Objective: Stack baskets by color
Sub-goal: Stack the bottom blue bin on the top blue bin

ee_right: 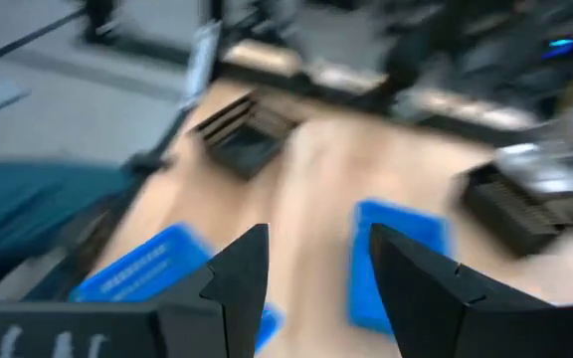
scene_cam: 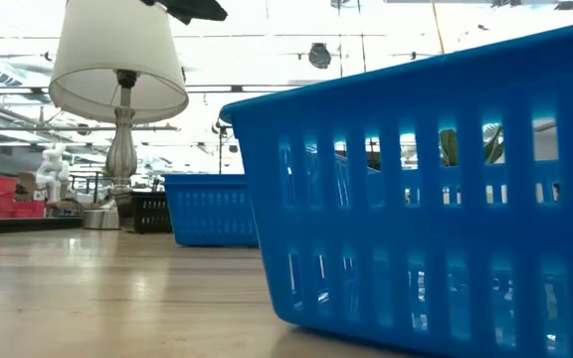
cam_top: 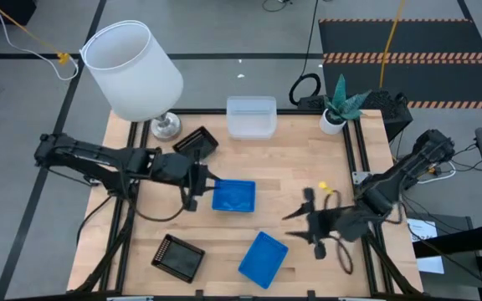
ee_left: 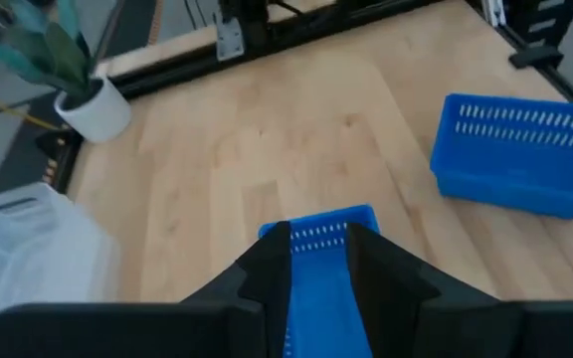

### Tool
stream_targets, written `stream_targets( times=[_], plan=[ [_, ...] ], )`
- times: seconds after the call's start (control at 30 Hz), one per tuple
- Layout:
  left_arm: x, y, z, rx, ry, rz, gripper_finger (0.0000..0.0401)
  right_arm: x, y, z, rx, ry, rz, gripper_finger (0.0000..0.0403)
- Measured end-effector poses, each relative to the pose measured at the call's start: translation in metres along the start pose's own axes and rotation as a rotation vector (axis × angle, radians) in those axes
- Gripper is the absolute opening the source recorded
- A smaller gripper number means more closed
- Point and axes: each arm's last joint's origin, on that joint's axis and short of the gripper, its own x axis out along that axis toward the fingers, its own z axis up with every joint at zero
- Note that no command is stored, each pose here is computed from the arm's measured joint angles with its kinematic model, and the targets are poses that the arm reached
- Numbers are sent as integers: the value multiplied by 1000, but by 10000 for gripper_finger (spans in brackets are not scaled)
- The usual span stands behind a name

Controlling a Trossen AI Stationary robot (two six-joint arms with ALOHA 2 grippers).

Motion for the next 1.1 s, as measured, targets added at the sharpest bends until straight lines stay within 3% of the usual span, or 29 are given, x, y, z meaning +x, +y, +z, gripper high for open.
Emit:
stream_targets(
  times=[0.13, 0.3, 0.6, 0.9, 1.1],
  plan=[
    [-6, -8, 2, -2, -15, -10, 102, 26, 4, -11, -15, 109, 161, 169],
    [-10, -12, 5, 7, -35, -25, 102, 55, 2, -24, -21, 196, 133, 169],
    [-11, -12, 5, -23, -35, -26, 102, 91, -4, -44, 98, 349, 262, 169],
    [-11, -32, -9, -122, 128, -80, 102, 93, 39, -60, 121, 422, 362, 169],
    [-9, -62, -4, -87, 104, -94, 102, 97, 66, -70, 95, 414, 379, 169]
  ],
)
